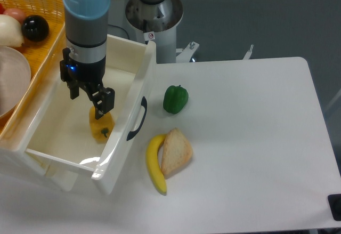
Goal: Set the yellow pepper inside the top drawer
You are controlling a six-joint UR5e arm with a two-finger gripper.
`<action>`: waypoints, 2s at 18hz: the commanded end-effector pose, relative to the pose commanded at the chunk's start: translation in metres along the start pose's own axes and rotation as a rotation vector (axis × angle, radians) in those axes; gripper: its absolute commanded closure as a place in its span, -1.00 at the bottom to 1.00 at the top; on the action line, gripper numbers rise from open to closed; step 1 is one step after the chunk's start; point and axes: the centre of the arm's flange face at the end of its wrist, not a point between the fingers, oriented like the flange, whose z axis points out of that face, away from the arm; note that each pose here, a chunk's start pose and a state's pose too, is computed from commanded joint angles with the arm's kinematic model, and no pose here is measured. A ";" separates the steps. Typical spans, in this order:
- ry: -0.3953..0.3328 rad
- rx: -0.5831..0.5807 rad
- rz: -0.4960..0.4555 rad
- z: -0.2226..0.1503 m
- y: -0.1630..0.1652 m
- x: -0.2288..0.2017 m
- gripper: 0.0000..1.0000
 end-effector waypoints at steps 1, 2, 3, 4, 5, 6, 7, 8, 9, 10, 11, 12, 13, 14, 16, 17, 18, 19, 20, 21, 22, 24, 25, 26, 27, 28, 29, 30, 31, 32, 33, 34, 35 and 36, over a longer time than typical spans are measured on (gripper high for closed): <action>-0.004 0.004 -0.015 -0.002 0.005 -0.010 -0.93; -0.008 0.006 -0.034 -0.004 0.010 -0.018 -0.99; -0.015 0.013 -0.050 -0.008 0.014 -0.027 -0.99; -0.016 0.022 -0.069 -0.011 0.019 -0.036 -1.00; -0.024 0.028 -0.088 -0.015 0.025 -0.046 -1.00; -0.032 0.032 -0.110 -0.019 0.033 -0.058 -1.00; -0.037 0.039 -0.132 -0.023 0.040 -0.069 -1.00; -0.045 0.045 -0.151 -0.028 0.047 -0.078 -1.00; -0.055 0.046 -0.164 -0.032 0.055 -0.089 -1.00; -0.063 0.046 -0.176 -0.034 0.063 -0.099 -1.00; -0.070 0.046 -0.181 -0.033 0.069 -0.110 -1.00; -0.079 0.044 -0.181 -0.032 0.077 -0.120 -1.00; -0.081 0.037 -0.175 -0.029 0.086 -0.131 -1.00; -0.085 0.031 -0.169 -0.028 0.098 -0.145 -1.00; -0.088 0.017 -0.160 -0.023 0.120 -0.169 -1.00; -0.085 0.010 -0.143 -0.021 0.131 -0.179 -1.00; -0.079 0.004 -0.134 -0.015 0.136 -0.186 -1.00; -0.072 -0.005 -0.144 -0.009 0.146 -0.196 -1.00; -0.065 -0.011 -0.143 -0.003 0.153 -0.204 -1.00; -0.055 -0.017 -0.135 0.004 0.158 -0.210 -1.00; -0.050 -0.025 -0.132 0.011 0.165 -0.219 -1.00; -0.070 -0.068 -0.096 0.024 0.178 -0.234 -1.00; -0.090 -0.131 -0.057 0.028 0.189 -0.241 -1.00; -0.099 -0.204 -0.004 0.034 0.198 -0.247 -1.00; -0.091 -0.265 0.051 0.044 0.205 -0.250 -1.00; -0.084 -0.308 0.095 0.050 0.210 -0.254 -1.00; -0.072 -0.327 0.136 0.057 0.213 -0.256 -1.00; -0.054 -0.334 0.171 0.063 0.216 -0.258 -1.00; -0.036 -0.339 0.219 0.070 0.218 -0.260 -1.00; -0.012 -0.343 0.266 0.079 0.221 -0.263 -1.00; 0.014 -0.349 0.306 0.091 0.226 -0.268 -1.00; 0.039 -0.358 0.325 0.105 0.231 -0.272 -1.00; 0.049 -0.365 0.333 0.114 0.234 -0.276 -1.00; 0.051 -0.366 0.331 0.120 0.236 -0.279 -1.00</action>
